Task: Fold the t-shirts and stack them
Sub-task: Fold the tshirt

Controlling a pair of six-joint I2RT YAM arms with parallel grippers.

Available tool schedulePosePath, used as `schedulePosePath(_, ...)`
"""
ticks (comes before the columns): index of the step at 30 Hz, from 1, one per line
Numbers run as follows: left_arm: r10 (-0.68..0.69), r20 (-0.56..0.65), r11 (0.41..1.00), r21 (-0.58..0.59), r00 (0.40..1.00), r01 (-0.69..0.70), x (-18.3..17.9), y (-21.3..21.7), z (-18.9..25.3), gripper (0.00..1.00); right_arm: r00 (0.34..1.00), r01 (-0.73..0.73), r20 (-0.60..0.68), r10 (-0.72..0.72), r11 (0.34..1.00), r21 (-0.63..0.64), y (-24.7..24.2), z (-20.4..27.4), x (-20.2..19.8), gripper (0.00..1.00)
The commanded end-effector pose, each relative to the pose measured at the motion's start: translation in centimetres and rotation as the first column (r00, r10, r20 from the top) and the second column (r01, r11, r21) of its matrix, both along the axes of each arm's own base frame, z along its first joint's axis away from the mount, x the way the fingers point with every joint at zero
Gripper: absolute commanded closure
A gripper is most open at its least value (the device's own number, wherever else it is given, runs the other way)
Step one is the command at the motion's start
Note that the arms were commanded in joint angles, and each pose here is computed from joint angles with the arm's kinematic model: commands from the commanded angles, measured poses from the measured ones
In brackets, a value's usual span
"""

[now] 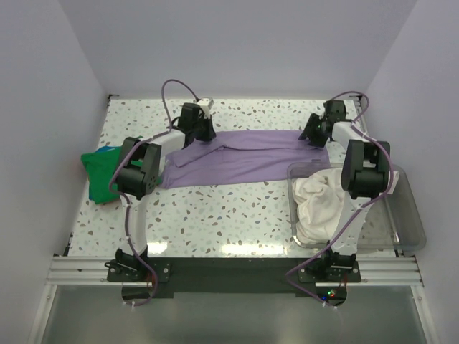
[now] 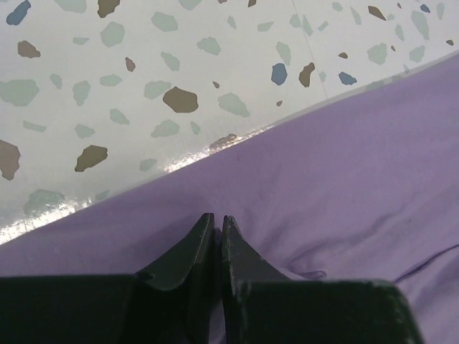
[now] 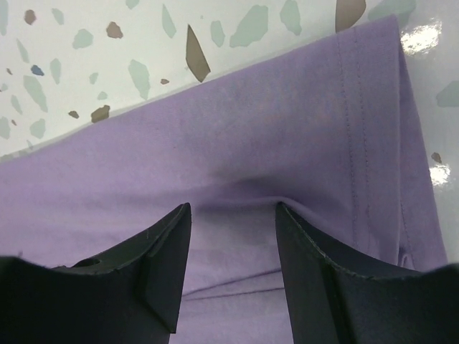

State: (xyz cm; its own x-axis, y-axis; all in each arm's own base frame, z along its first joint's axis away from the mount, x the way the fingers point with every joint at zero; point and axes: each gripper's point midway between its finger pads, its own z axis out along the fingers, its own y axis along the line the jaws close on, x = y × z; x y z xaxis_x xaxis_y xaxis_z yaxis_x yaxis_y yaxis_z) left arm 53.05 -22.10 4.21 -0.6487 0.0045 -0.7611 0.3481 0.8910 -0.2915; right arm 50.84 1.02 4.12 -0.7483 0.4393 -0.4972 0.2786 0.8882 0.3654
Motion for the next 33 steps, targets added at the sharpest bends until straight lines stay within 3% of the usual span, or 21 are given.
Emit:
schedulePosePath(1,0.037,0.042,0.999,-0.014,0.998,-0.036,-0.4,-1.1,4.3,0.88,0.999,-0.011,-0.03,0.012,1.0,0.012,0.3,-1.0,0.3,0.46)
schedulePosePath(8,0.088,-0.025,0.996,0.028,0.996,-0.087,-2.8,0.0,3.5,0.88,0.996,-0.012,-0.085,0.013,1.0,0.005,0.2,-2.9,-0.1,0.46)
schedulePosePath(18,0.125,-0.135,0.992,-0.015,0.983,-0.128,-6.4,0.0,3.3,0.87,0.992,-0.02,-0.122,0.02,1.0,-0.002,0.1,-4.2,-0.4,0.46)
schedulePosePath(25,0.118,-0.233,0.989,-0.059,0.965,-0.135,-9.0,-0.8,2.0,0.75,0.992,-0.017,-0.125,0.016,1.0,-0.007,-0.1,-4.3,0.0,0.46)
schedulePosePath(33,0.061,-0.315,0.987,-0.12,0.947,-0.103,-11.7,-2.5,1.5,0.7,0.987,-0.009,-0.161,0.006,1.0,-0.016,-0.3,-5.1,-0.4,0.46)
